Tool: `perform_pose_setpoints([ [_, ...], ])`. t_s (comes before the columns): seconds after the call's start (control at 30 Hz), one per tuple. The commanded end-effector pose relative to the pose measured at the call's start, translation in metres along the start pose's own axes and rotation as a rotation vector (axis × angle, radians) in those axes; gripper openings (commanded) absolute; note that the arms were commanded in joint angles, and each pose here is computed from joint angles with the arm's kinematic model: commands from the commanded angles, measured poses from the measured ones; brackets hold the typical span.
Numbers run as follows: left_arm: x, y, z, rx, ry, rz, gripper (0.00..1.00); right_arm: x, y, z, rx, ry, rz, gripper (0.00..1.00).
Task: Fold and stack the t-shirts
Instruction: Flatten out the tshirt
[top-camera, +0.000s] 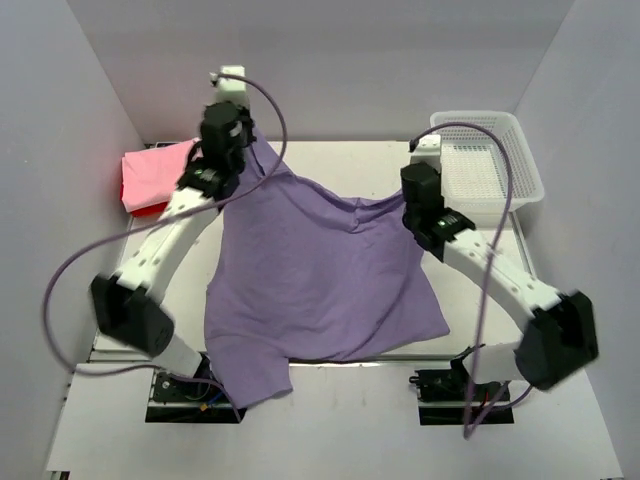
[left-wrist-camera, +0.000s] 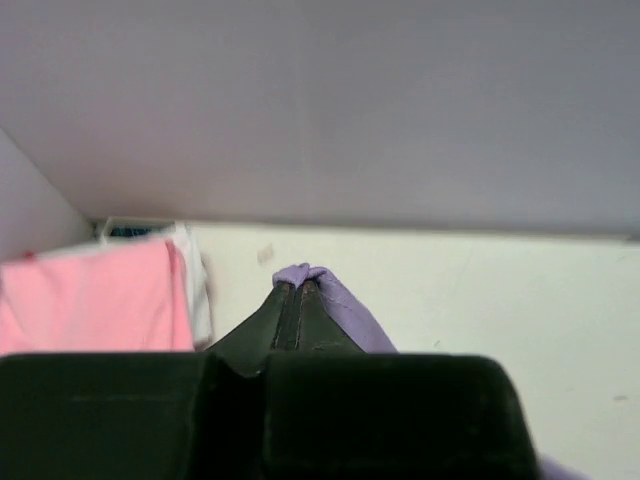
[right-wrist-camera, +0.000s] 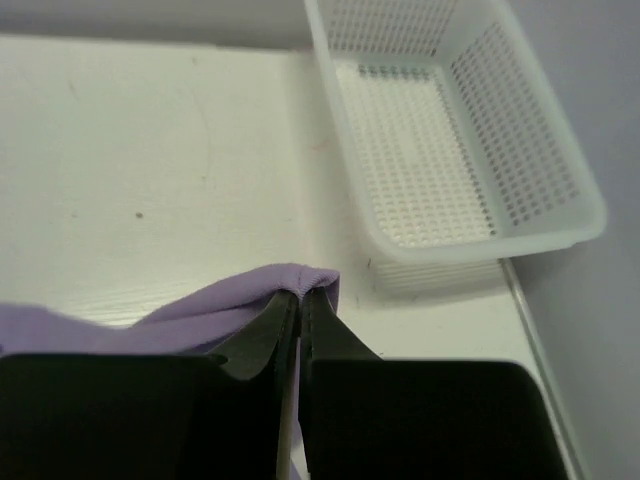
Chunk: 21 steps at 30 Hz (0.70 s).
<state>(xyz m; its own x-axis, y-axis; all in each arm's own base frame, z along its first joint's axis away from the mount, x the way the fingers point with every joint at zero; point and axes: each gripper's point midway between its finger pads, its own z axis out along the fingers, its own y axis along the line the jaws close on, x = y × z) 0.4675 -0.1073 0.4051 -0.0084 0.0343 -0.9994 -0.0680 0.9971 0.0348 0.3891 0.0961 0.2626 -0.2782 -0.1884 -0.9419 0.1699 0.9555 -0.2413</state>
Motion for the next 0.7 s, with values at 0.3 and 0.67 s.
perform_pose_setpoints([
  [0.3, 0.193, 0.035, 0.145, -0.158, 0.296, -0.127, 0.00, 0.093, 0.038, 0.166, 0.016, 0.320, 0.056, 0.00],
  [0.67, 0.202, 0.080, 0.175, -0.215, 0.276, -0.257, 0.00, 0.037, 0.046, 0.226, -0.045, 0.213, 0.090, 0.00],
])
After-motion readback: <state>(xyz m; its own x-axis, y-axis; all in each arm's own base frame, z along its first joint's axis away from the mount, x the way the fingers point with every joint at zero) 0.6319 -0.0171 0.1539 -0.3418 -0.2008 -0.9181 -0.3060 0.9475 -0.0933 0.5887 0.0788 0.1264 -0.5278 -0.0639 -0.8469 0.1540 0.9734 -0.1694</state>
